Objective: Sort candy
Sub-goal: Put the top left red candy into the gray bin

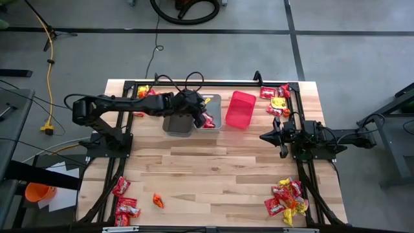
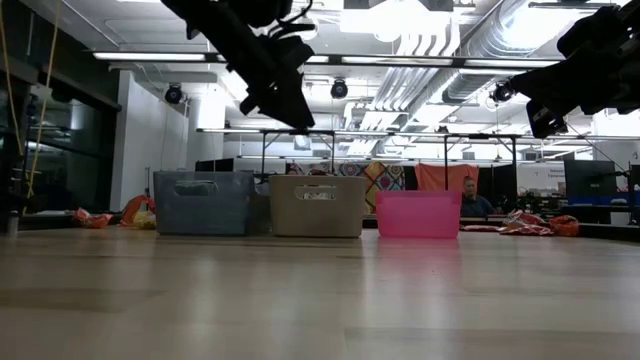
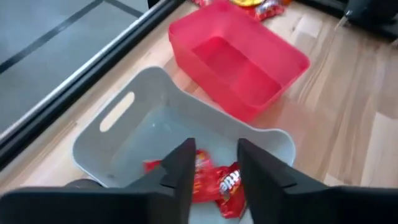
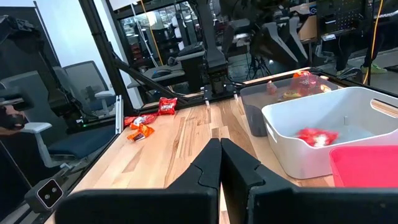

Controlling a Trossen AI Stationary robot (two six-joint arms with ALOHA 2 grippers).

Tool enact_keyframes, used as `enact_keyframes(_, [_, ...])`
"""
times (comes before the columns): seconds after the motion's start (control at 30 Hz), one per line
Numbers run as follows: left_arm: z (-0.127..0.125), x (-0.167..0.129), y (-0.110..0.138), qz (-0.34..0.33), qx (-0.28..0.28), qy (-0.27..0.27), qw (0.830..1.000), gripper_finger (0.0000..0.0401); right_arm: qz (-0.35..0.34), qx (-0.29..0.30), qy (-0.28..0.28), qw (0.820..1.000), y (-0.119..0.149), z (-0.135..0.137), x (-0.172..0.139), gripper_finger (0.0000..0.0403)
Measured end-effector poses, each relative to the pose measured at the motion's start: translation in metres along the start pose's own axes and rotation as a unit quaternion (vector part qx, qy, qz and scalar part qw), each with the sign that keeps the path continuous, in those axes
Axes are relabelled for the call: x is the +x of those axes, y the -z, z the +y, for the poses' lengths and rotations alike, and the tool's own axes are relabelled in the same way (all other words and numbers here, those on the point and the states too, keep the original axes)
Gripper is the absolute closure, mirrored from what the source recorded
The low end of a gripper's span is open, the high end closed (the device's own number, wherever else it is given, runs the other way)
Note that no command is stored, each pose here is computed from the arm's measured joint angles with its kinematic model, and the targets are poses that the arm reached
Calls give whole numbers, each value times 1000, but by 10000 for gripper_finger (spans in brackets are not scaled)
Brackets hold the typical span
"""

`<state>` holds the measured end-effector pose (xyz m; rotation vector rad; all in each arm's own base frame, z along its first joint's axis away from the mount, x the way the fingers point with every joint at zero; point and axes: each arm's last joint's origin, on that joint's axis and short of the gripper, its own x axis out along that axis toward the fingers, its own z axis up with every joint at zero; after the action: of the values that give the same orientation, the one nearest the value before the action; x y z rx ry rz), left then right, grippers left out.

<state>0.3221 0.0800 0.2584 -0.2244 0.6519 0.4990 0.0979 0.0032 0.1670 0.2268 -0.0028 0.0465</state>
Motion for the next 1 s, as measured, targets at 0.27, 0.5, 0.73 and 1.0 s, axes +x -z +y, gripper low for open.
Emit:
enact_keyframes(0.27, [-7, -47, -2, 48, -84, 152, 984, 200, 0, 0, 0, 1000, 0, 0, 0, 402])
enact_keyframes(0.5, [-57, -100, 59, 275, -55, 148, 949, 194, 0, 0, 0, 1000, 0, 0, 0, 402])
enact_keyframes(0.73, [-100, -139, 118, 413, 9, 80, 907, 194, 0, 0, 0, 1000, 0, 0, 0, 402])
enact_keyframes(1.0, [-99, -137, 137, 450, 87, -16, 888, 195, 0, 0, 0, 1000, 0, 0, 0, 402])
